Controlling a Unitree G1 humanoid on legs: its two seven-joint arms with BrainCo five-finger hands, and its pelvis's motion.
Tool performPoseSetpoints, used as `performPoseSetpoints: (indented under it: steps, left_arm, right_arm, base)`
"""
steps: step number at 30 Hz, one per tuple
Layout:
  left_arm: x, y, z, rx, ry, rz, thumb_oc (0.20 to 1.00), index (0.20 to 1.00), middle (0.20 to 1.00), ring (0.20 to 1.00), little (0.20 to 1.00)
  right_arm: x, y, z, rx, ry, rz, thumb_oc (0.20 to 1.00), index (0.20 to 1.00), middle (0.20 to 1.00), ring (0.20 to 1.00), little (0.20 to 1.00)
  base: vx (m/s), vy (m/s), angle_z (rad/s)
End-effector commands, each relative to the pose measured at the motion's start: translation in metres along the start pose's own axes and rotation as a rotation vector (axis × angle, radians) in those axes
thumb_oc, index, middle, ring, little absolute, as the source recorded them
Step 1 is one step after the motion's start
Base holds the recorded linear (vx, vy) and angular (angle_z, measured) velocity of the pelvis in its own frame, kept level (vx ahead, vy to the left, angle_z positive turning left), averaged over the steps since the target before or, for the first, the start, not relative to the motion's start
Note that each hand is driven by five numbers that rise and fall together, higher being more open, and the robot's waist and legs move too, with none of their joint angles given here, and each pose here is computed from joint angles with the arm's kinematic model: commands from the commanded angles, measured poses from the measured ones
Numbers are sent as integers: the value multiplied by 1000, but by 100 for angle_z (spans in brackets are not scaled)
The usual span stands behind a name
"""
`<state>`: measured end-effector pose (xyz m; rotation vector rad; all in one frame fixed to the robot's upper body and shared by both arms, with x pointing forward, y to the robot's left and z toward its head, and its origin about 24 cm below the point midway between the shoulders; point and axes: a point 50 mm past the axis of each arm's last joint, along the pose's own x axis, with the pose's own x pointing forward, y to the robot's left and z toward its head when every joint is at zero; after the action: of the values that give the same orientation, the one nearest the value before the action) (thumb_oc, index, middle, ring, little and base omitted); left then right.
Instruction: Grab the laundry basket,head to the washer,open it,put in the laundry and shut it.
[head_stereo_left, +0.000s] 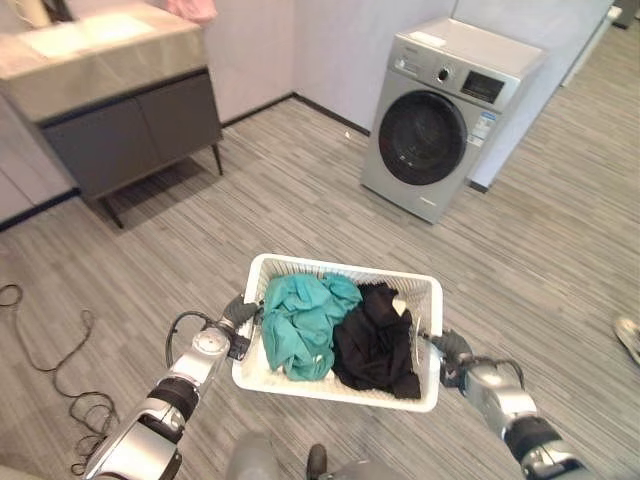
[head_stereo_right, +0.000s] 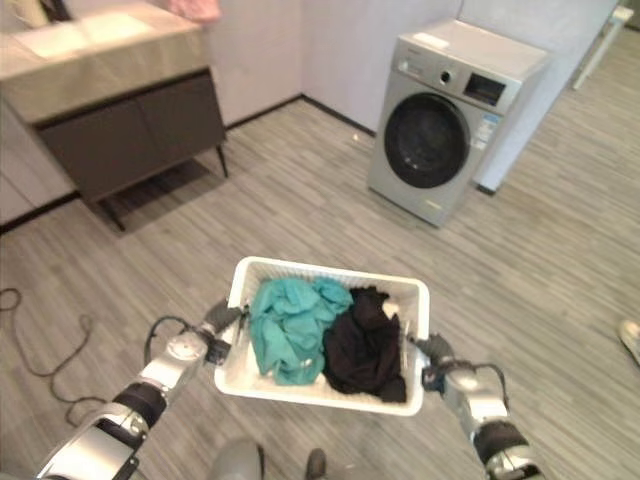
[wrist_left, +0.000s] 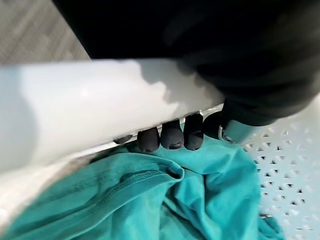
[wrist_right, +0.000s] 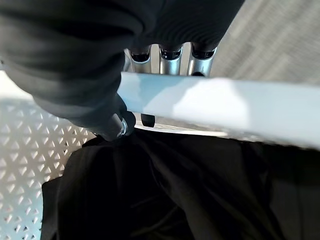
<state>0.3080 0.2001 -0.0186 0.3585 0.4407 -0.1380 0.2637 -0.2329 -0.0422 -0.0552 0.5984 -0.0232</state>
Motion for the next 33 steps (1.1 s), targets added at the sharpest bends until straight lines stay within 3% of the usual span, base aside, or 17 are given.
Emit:
performPoseSetpoints:
  steps: [1, 20, 33]
  left_arm:
    - [8, 19, 45, -8, -142, 73, 200, 200, 200, 200, 200]
    - [5, 33, 27, 41, -83, 110, 200, 200, 200, 200, 200]
    - [6, 26, 21, 87, -69, 101, 200, 200, 200, 200, 200]
  right_arm:
    - [-7, -7, 49, 49, -235, 68, 200, 200, 200, 200, 200]
    - [1, 8, 36, 35, -212, 81, 200, 200, 200, 200, 200]
    - [-11, -18, 19, 106, -201, -3, 200, 200, 200, 200, 200]
  base:
    - [455, 4, -48]
    - [439, 122, -26]
    - [313, -184, 35]
